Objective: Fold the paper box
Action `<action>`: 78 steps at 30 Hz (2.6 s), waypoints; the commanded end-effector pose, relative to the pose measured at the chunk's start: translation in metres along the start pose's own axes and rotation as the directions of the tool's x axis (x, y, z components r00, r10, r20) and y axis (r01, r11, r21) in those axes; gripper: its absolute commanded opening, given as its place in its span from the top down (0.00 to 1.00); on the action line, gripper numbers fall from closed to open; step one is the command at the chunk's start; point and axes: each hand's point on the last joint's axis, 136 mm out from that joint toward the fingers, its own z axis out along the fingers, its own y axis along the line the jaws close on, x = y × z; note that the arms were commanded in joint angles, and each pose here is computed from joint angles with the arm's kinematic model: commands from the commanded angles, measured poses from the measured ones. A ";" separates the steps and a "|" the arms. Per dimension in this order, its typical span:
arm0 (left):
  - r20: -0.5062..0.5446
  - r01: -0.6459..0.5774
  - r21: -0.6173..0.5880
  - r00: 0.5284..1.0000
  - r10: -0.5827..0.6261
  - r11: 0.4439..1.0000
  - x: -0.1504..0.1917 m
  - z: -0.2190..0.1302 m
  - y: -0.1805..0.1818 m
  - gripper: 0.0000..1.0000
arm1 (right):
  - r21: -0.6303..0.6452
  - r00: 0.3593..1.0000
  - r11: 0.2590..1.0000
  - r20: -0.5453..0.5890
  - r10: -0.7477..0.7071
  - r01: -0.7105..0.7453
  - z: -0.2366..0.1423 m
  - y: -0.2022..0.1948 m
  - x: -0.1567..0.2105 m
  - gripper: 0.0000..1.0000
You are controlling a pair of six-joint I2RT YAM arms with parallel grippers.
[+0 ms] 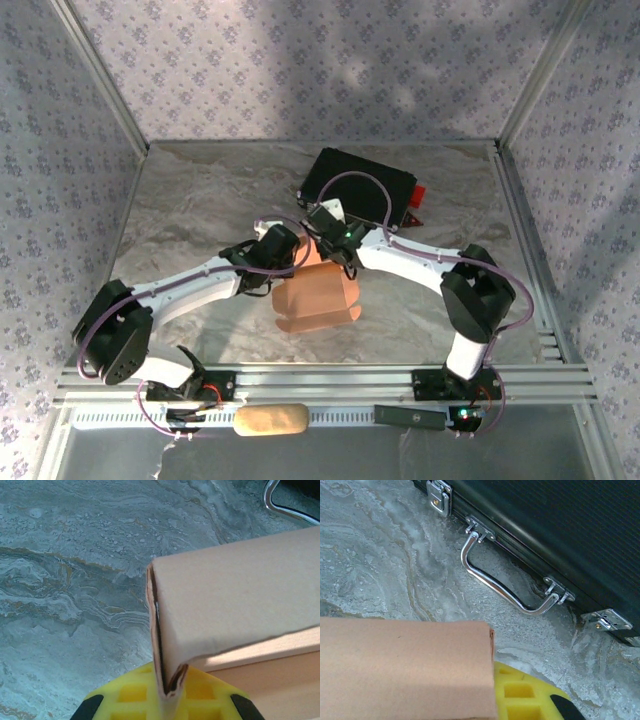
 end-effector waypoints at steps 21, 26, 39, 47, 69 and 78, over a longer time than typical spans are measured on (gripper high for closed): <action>0.047 0.024 -0.025 0.999 -0.023 0.999 -0.020 -0.011 0.002 1.00 | -0.327 0.999 0.945 0.036 0.038 -0.024 -0.024 0.003 0.027 0.45; 0.039 0.015 -0.024 0.999 -0.014 1.000 -0.020 -0.009 -0.001 1.00 | -0.298 0.999 0.954 0.009 0.040 -0.035 -0.005 0.005 0.032 0.50; 0.028 0.004 -0.021 1.000 -0.003 1.000 -0.018 -0.003 -0.003 1.00 | -0.205 0.999 0.978 -0.017 0.040 -0.043 0.021 0.007 0.034 0.71; 0.006 0.006 -0.021 1.000 -0.006 1.000 -0.015 0.001 0.001 1.00 | -0.442 0.998 0.896 0.004 0.058 -0.050 -0.015 0.016 0.029 0.44; -0.063 0.004 0.014 0.998 -0.003 1.000 -0.017 0.010 0.002 1.00 | -0.654 0.998 0.754 -0.054 0.029 -0.058 0.013 0.006 0.048 0.63; -0.063 0.002 0.020 0.998 0.000 1.000 -0.018 0.010 0.001 1.00 | -0.649 0.998 0.758 -0.058 0.034 -0.063 0.021 0.009 0.048 0.70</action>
